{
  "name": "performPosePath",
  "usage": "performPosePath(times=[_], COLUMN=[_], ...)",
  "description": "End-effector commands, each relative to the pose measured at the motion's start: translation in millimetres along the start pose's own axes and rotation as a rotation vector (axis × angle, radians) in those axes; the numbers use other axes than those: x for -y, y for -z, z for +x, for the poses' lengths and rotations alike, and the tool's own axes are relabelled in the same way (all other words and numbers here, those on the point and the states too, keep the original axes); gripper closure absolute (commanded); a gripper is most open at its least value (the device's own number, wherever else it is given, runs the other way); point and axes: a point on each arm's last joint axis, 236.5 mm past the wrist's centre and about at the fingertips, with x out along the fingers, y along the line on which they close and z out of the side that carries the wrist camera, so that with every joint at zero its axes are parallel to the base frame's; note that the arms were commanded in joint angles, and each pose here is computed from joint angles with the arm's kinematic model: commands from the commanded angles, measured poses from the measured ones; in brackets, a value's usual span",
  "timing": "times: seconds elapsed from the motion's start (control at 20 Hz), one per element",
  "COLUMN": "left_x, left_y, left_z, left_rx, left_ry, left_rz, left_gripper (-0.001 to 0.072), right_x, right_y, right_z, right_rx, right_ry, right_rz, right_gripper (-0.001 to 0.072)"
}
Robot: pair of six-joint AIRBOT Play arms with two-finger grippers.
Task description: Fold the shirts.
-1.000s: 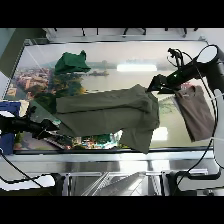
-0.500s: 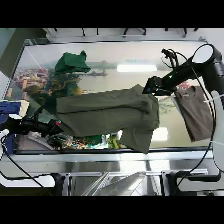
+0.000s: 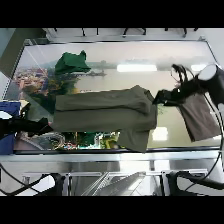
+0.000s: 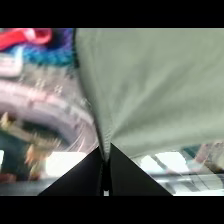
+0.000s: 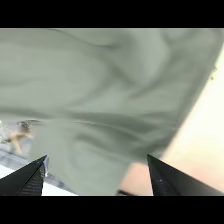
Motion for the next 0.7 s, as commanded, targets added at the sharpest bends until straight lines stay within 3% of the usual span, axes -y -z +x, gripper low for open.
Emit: performPosePath(times=[0.0, 0.3, 0.65], left_x=[-1.8, 5.8, 8.0], left_y=[11.3, 14.3, 15.1], left_z=[-34.4, -48.2, -48.4], left_rx=[0.057, 0.097, 0.093], left_ry=[-0.05, -0.053, -0.044], left_rz=[-0.049, -0.054, -0.055], left_gripper=[0.0694, 0.0694, 0.0693], right_x=[34.7, 34.9, -4.6], right_y=[40.6, 132.1, 142.9], right_z=[36.7, 81.6, 127.2], right_rx=[0.016, -0.077, -0.035], right_ry=[-0.14, -0.248, -0.295], right_rz=[0.192, 0.349, 0.377], right_gripper=[0.0015, 0.0015, 0.0016])
